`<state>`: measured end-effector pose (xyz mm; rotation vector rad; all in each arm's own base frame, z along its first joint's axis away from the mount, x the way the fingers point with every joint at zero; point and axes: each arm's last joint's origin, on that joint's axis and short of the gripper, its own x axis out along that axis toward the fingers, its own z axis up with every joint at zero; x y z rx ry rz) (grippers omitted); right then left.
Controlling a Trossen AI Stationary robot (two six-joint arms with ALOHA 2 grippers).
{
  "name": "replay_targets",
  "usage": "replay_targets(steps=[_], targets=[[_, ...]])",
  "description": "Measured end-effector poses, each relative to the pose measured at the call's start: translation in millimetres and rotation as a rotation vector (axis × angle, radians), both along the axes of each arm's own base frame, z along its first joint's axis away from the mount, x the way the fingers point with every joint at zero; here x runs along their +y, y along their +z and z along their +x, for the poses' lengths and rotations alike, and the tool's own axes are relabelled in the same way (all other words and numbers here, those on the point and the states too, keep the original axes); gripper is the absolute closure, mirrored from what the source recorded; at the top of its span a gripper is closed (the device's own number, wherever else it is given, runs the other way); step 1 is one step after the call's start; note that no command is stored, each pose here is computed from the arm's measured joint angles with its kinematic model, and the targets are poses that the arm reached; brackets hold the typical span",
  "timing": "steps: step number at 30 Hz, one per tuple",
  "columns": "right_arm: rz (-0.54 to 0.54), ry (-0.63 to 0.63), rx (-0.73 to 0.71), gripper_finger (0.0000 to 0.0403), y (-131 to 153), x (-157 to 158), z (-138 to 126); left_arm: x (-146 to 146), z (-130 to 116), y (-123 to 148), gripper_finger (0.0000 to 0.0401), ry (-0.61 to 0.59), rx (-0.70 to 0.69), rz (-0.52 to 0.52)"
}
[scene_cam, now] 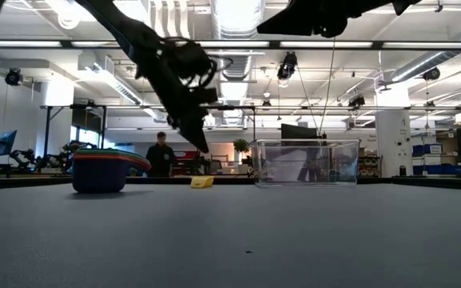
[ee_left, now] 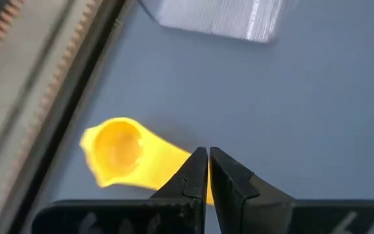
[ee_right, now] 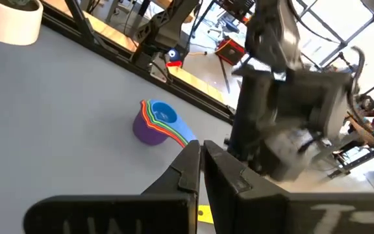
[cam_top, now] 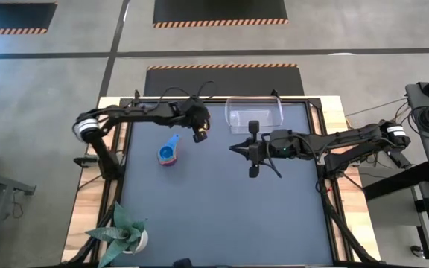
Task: Nest measuring cups in basket
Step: Stack the yellow measuring cup on top of the blue measuring cup
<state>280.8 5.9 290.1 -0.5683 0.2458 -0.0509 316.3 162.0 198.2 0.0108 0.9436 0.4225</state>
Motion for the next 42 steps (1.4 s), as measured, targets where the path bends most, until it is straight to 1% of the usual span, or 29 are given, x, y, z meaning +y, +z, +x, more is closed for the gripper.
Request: replay_targets(steps=[3, 5, 12, 18, 21, 25, 30, 33, 37, 42], targets=[[0.0, 0.0, 0.001, 0.0394, -0.1, 0.0, 0.0, 12.2, 5.9, -12.0, 0.0401, -0.013, -0.003, -0.069], [-0.001, 0.0, 0.007, 0.0394, -0.6, 0.0, -0.1, 19.5, 9.0, -17.6, 0.0401, -0.002, -0.006, -0.096], [-0.003, -0.006, 0.01, 0.0394, -0.9, -0.2, -0.2, 36.2, 10.7, -26.7, 0.0401, 0.059, -0.002, -0.125], [-0.006, -0.007, 0.016, 0.0394, -1.5, -0.2, -0.4, 46.4, 9.9, -30.3, 0.0398, 0.152, -0.029, -0.169], [-0.006, -0.007, 0.017, 0.0394, -1.5, -0.3, -0.4, 49.1, 9.8, -35.0, 0.0383, 0.187, -0.03, -0.187], [-0.006, -0.007, 0.017, 0.0394, -1.6, -0.3, -0.4, 50.3, 10.6, -43.0, 0.0352, 0.201, -0.017, -0.203], [-0.007, -0.009, 0.019, 0.0394, -2.0, -0.7, -0.1, 52.1, 13.6, -44.1, 0.031, 0.195, -0.042, -0.187], [-0.007, -0.011, 0.021, 0.0394, -2.2, -1.1, -0.2, 52.6, 14.4, -43.5, 0.0293, 0.19, -0.051, -0.179], [-0.007, -0.014, 0.025, 0.0394, -2.6, -2.2, -0.2, 52.8, 14.6, -43.3, 0.0283, 0.188, -0.053, -0.176], [-0.006, -0.015, 0.026, 0.0394, -2.8, -2.3, -0.2, 53.7, 15.8, -42.4, 0.0286, 0.186, -0.068, -0.162]])
